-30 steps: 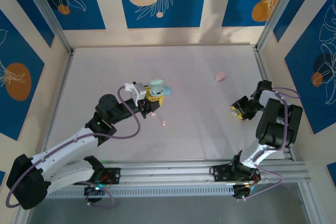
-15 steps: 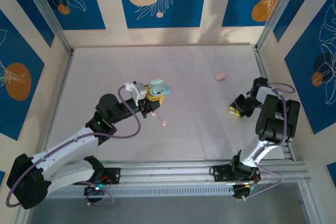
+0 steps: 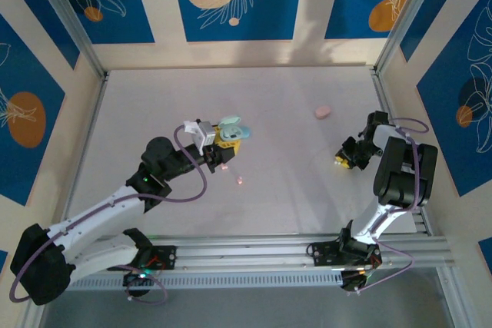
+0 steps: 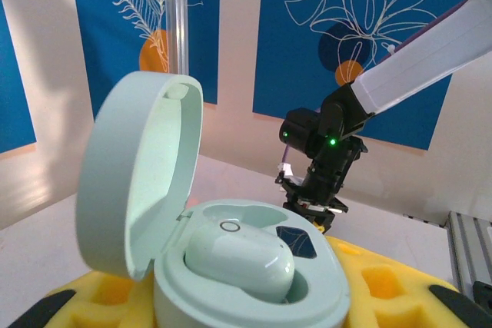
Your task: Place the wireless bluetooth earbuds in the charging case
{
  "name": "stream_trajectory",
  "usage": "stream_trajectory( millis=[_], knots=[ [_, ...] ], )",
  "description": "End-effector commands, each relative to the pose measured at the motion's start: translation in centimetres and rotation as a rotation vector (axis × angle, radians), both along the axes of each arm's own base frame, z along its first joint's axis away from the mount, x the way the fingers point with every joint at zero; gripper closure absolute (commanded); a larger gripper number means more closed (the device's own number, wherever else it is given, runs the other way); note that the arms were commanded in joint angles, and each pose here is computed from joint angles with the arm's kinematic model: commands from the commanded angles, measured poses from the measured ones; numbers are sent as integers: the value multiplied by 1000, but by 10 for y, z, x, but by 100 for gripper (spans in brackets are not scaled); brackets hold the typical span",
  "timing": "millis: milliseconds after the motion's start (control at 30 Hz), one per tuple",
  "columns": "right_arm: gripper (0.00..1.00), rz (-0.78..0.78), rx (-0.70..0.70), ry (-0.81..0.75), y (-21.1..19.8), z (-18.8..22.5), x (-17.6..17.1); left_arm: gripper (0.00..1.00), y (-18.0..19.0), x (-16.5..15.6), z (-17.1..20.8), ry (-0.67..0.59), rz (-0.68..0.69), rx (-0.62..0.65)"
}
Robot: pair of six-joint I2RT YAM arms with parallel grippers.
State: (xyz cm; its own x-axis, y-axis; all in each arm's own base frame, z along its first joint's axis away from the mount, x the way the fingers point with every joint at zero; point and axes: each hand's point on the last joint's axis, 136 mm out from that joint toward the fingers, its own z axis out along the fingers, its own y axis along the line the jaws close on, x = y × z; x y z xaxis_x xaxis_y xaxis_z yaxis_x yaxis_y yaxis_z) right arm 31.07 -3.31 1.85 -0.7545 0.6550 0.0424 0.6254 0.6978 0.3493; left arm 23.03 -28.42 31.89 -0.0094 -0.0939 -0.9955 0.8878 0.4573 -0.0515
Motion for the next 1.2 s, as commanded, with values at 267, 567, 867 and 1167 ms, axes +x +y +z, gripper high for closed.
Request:
stream_trajectory(
  millis=[267, 567, 867, 1167],
  knots=[
    [80, 165, 43, -102, 52, 46, 12, 64, -3, -1, 7, -18, -3, 6],
    [80, 431, 65, -318, 150, 145, -8, 64, -8, 9, -19, -16, 20, 77],
    [79, 669, 67, -525, 222, 239, -39, 65, -19, 24, -40, -24, 28, 122],
    [79, 826, 20, -631, 273, 270, -53, 66, -24, 25, -43, -50, 27, 126]
  ],
)
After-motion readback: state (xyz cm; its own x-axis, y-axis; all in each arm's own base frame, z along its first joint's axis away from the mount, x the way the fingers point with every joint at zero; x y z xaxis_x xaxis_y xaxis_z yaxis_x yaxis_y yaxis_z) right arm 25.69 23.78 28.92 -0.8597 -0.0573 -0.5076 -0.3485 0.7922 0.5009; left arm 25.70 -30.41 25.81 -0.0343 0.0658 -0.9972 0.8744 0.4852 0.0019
